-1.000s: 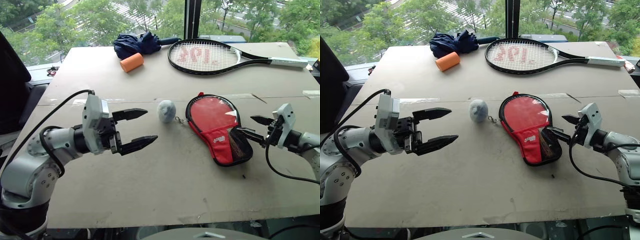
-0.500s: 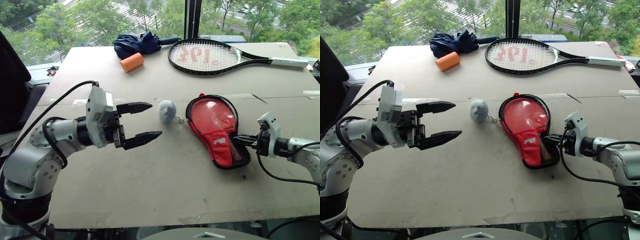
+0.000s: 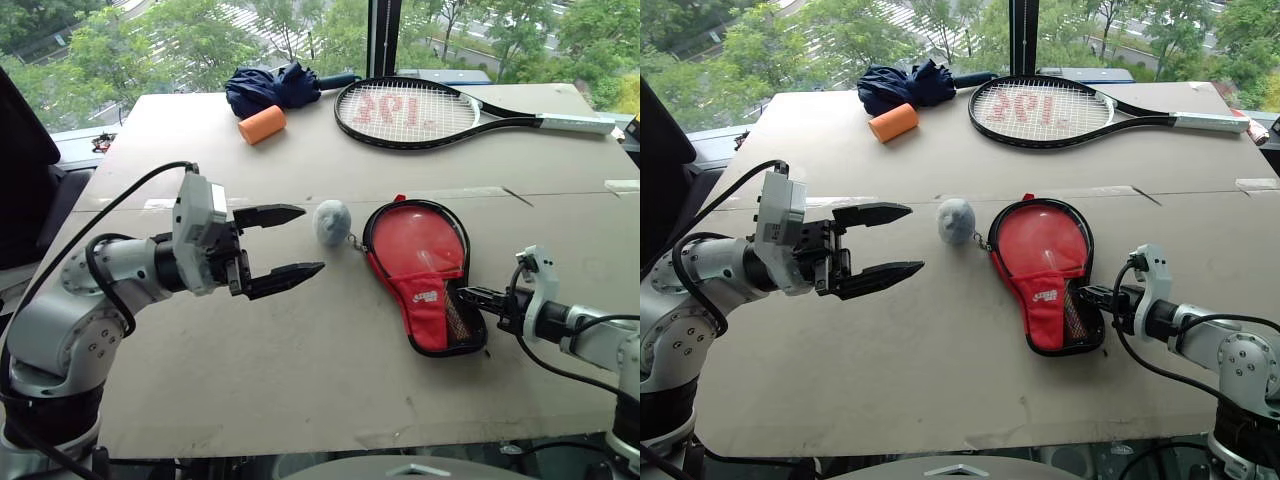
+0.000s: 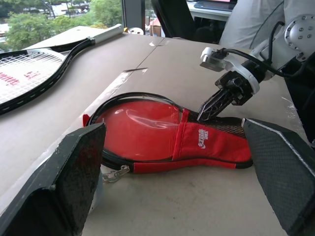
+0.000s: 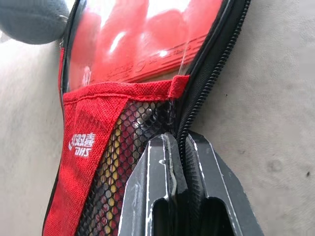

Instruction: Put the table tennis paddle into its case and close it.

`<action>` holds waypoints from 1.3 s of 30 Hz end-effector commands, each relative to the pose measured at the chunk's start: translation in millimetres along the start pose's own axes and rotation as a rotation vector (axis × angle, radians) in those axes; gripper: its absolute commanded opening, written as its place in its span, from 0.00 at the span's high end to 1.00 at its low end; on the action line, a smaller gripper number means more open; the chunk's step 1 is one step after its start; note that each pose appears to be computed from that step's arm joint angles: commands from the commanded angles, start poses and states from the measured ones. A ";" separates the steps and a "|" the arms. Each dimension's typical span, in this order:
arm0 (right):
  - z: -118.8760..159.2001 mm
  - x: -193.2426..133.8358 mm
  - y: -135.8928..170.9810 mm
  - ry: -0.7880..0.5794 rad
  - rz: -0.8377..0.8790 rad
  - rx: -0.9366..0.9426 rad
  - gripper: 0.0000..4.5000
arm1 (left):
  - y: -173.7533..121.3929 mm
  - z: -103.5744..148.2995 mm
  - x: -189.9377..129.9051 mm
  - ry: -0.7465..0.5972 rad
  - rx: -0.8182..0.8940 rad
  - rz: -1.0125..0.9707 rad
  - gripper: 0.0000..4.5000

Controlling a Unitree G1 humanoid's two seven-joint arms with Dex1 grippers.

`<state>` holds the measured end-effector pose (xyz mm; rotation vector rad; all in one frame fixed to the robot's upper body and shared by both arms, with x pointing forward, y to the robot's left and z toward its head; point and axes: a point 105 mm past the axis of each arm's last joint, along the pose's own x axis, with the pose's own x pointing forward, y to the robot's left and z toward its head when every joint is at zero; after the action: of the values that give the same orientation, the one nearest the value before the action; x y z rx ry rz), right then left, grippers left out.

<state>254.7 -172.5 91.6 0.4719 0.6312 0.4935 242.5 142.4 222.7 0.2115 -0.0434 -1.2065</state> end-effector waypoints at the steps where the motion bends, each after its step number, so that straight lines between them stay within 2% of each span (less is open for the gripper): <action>1: -12.1 -0.8 7.8 -0.005 -0.040 0.027 0.99 | -2.8 6.6 -0.1 -0.012 0.033 -0.019 0.00; 9: -29.9 10.1 37.3 -0.061 0.013 0.155 0.99 | -0.4 7.1 0.5 -0.011 0.037 -0.037 0.00; 13: -32.7 10.3 39.0 -0.055 0.009 0.172 0.99 | 0.1 6.8 1.2 -0.011 0.039 -0.044 0.00; 16: -32.3 8.9 39.7 -0.047 0.016 0.167 0.99 | 0.9 6.3 1.5 -0.011 0.040 -0.047 0.00; 19: -24.9 1.3 36.0 -0.034 0.007 0.075 0.99 | 1.3 4.2 2.7 -0.010 0.036 -0.048 0.00; 21: -19.1 -2.3 34.0 -0.037 0.010 0.037 0.86 | 1.8 3.1 3.6 -0.010 0.032 -0.046 0.00; 22: -14.0 -4.9 34.6 -0.046 0.022 0.008 0.83 | 1.6 2.7 4.3 -0.011 0.032 -0.046 0.00; 23: -9.3 -8.0 34.0 -0.051 0.027 -0.021 0.71 | 1.3 2.1 5.1 -0.013 0.028 -0.048 0.00; 27: 8.1 -27.6 39.0 -0.044 0.114 -0.168 0.38 | 2.9 -2.8 14.0 -0.015 0.017 -0.033 0.00; 30: 16.4 -42.1 40.0 -0.026 0.151 -0.298 0.38 | 7.6 -13.1 26.8 0.007 -0.002 0.005 0.00; 35: 35.4 -51.5 45.1 -0.155 0.224 -0.505 0.38 | 9.1 -32.2 56.8 0.034 0.000 0.020 0.00; 37: 34.1 -51.9 46.9 -0.172 0.250 -0.555 0.38 | 11.2 -35.2 59.2 0.040 0.009 0.027 0.00; 39: 31.5 -52.3 61.4 -0.235 0.331 -0.700 0.38 | 27.9 -41.6 56.2 0.054 0.033 0.103 0.00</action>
<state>228.5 -177.0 153.9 0.0733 0.2689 0.8107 283.7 97.1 173.2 0.2181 0.0325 -1.1640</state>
